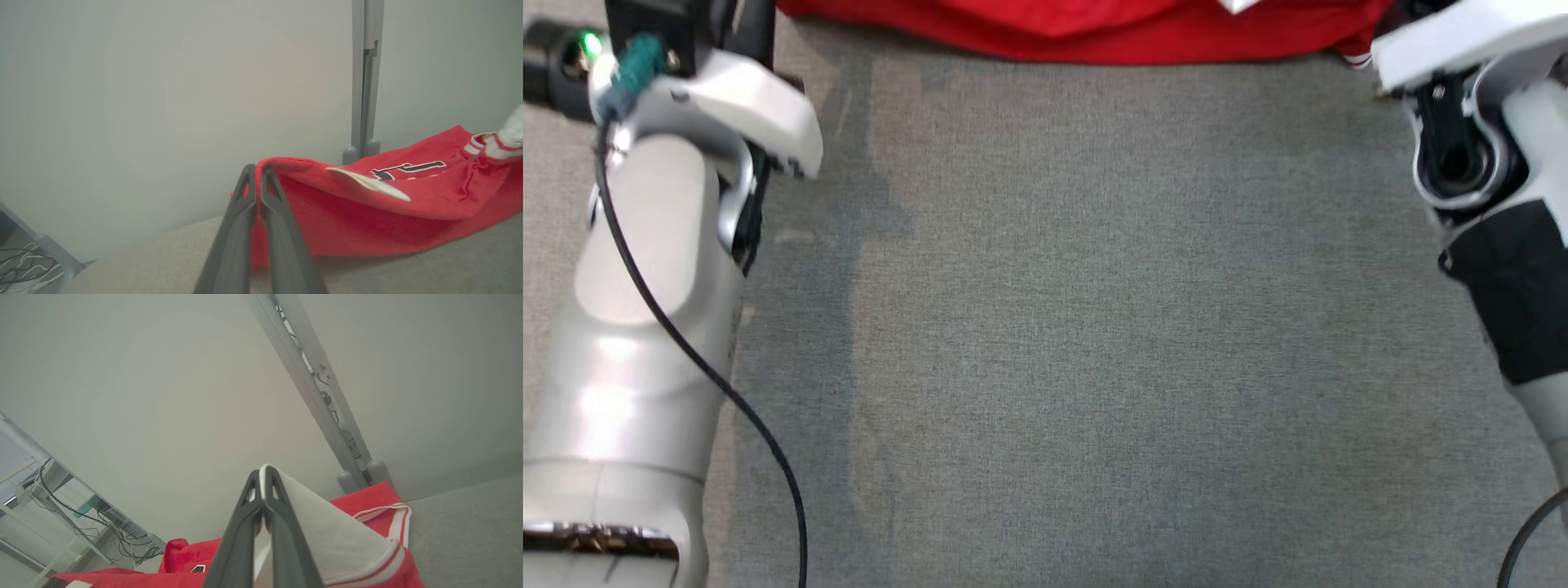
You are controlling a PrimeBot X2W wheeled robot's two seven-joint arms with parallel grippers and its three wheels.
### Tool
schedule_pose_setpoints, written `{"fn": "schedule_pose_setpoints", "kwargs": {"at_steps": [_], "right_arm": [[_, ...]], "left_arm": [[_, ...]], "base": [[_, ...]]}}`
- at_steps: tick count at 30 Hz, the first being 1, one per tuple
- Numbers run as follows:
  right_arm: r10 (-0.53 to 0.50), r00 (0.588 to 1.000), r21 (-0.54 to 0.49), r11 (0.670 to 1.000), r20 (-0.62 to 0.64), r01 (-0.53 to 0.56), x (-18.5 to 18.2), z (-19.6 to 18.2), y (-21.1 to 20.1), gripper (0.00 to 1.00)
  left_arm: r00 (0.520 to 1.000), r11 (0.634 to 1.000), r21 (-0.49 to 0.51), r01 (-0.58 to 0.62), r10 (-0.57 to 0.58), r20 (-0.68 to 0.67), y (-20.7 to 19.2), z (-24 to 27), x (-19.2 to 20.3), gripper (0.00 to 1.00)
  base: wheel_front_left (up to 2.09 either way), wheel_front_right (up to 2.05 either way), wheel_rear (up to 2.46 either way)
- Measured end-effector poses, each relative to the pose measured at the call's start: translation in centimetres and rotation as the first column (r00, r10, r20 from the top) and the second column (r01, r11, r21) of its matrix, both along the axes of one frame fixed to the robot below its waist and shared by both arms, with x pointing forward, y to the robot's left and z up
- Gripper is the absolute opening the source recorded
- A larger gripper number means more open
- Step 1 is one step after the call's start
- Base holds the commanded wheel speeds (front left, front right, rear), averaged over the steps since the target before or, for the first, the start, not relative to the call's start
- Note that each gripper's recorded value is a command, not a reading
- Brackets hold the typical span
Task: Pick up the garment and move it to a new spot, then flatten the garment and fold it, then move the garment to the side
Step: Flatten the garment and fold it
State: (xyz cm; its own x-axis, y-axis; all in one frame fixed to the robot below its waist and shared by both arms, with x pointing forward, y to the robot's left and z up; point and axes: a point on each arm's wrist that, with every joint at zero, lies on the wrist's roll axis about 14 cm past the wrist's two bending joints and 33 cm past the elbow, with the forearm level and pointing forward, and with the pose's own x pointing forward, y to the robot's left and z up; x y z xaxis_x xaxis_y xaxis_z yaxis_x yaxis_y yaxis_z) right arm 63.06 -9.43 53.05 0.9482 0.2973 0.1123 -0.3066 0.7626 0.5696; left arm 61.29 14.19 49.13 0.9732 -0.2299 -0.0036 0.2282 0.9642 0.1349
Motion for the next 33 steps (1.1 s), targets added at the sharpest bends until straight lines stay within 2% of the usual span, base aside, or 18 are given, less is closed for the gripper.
{"fn": "schedule_pose_setpoints", "kwargs": {"at_steps": [9,17,26,33], "right_arm": [[0.010,0.987,0.104,0.995,-0.160,0.007,-6.0,-2.8,-0.6,0.00],[0.008,0.967,0.204,0.978,-0.256,0.046,-12.3,-4.3,-1.7,0.00],[-0.060,0.941,0.264,0.952,-0.332,0.154,-16.4,-6.1,-4.4,0.00],[-0.110,0.918,0.288,0.929,-0.382,0.231,-18.9,-7.4,-6.5,0.00]], "left_arm": [[0.995,0.998,0.048,0.039,-0.034,-0.094,-0.5,-2.6,-6.5,0.00],[0.992,0.999,0.018,0.033,-0.030,-0.124,-0.4,-3.3,-12.2,0.00],[0.991,1.000,0.009,0.016,-0.014,-0.131,-0.4,-3.5,-15.4,0.00],[0.991,0.995,0.091,0.043,-0.031,-0.129,-0.7,-4.1,-17.8,0.00]], "base": [[0.00,0.00,0.00],[0.00,0.00,0.00],[0.00,0.00,0.00],[0.00,0.00,0.00]]}}
